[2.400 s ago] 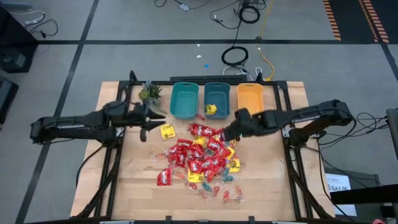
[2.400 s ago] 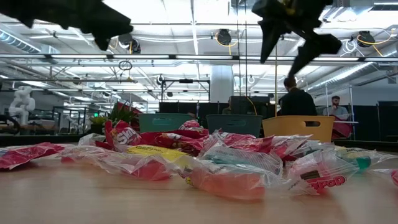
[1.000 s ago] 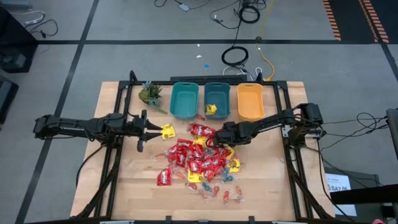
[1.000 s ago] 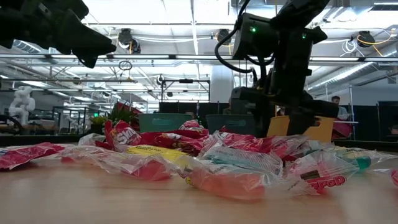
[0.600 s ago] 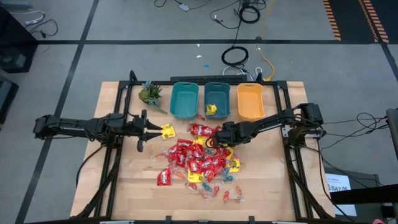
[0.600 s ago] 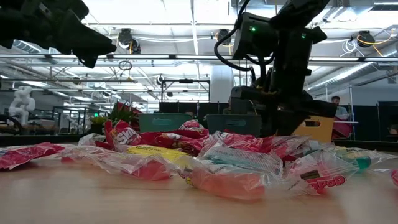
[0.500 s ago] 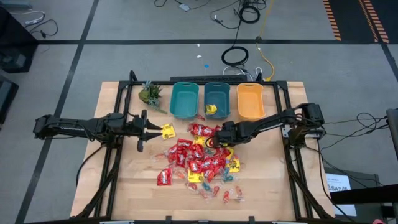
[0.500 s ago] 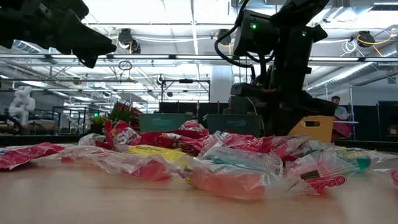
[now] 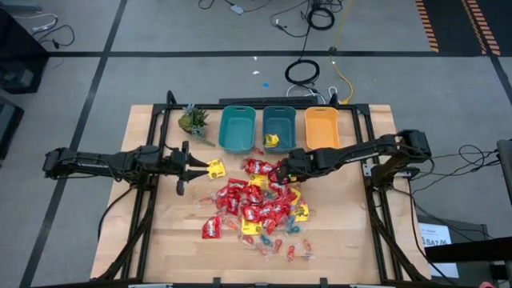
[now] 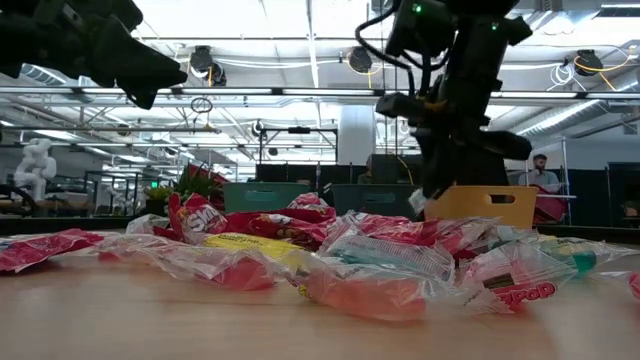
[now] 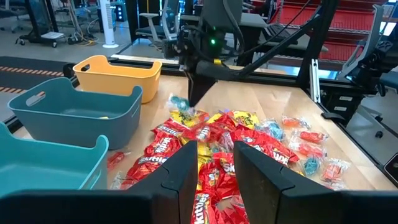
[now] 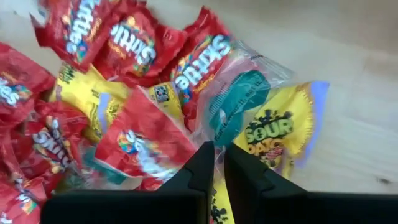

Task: Sort candy
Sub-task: Put the blue gummy candy into the yellow bin, then put the yellow candy into the blue bin

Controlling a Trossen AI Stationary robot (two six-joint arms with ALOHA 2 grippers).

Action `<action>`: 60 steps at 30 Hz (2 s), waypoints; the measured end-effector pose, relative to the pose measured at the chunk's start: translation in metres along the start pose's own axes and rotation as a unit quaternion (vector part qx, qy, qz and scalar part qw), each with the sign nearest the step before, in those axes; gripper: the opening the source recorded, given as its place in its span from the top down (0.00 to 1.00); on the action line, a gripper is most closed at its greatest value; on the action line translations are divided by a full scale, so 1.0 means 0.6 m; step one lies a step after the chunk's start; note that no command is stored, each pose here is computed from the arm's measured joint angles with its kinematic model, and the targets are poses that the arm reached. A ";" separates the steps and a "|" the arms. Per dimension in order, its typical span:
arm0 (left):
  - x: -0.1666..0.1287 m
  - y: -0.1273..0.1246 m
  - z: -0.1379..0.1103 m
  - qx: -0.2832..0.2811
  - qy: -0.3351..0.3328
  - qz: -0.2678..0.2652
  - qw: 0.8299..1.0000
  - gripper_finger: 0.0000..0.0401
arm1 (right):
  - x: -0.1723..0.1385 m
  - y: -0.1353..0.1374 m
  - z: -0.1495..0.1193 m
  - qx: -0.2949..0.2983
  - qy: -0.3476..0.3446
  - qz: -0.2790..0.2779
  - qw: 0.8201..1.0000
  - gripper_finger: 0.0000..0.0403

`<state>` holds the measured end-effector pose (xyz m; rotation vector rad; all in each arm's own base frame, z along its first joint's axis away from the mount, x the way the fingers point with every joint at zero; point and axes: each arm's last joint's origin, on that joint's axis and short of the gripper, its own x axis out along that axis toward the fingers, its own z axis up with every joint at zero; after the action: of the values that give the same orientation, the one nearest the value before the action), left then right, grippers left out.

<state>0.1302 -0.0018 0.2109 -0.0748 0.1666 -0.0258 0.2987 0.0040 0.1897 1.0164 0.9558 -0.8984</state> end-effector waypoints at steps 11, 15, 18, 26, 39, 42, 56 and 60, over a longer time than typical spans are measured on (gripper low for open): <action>0.000 0.000 0.000 0.000 0.000 0.000 1.000 0.72 | -0.096 -0.053 0.054 -0.001 -0.069 -0.001 0.998 0.93; 0.000 0.000 0.000 0.001 0.000 0.000 1.000 0.72 | -0.124 -0.090 0.093 0.016 -0.102 -0.024 0.994 0.93; 0.000 0.000 0.000 0.001 0.000 0.000 1.000 0.72 | -0.132 -0.124 0.124 0.028 -0.110 -0.065 0.991 0.93; 0.000 0.000 0.000 0.001 0.000 0.000 1.000 0.72 | -0.131 -0.177 0.181 -0.002 -0.107 -0.123 0.987 0.88; 0.000 0.000 0.000 0.001 0.000 0.000 1.000 0.72 | -0.132 -0.189 0.198 -0.039 -0.110 -0.130 0.985 0.55; 0.000 0.000 0.000 0.001 0.000 0.000 1.000 0.72 | -0.132 -0.189 0.198 -0.040 -0.109 -0.130 0.985 0.50; 0.000 0.000 0.000 0.001 0.000 0.000 1.000 0.72 | -0.197 -0.176 0.142 -0.028 -0.133 -0.039 0.990 0.49; 0.000 0.000 0.000 0.001 0.000 0.000 1.000 0.72 | -0.201 -0.149 0.100 -0.041 -0.112 -0.003 0.993 0.50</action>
<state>0.1301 -0.0018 0.2109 -0.0719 0.1668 -0.0257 0.1901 -0.0584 0.2921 0.8238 0.8007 -0.9492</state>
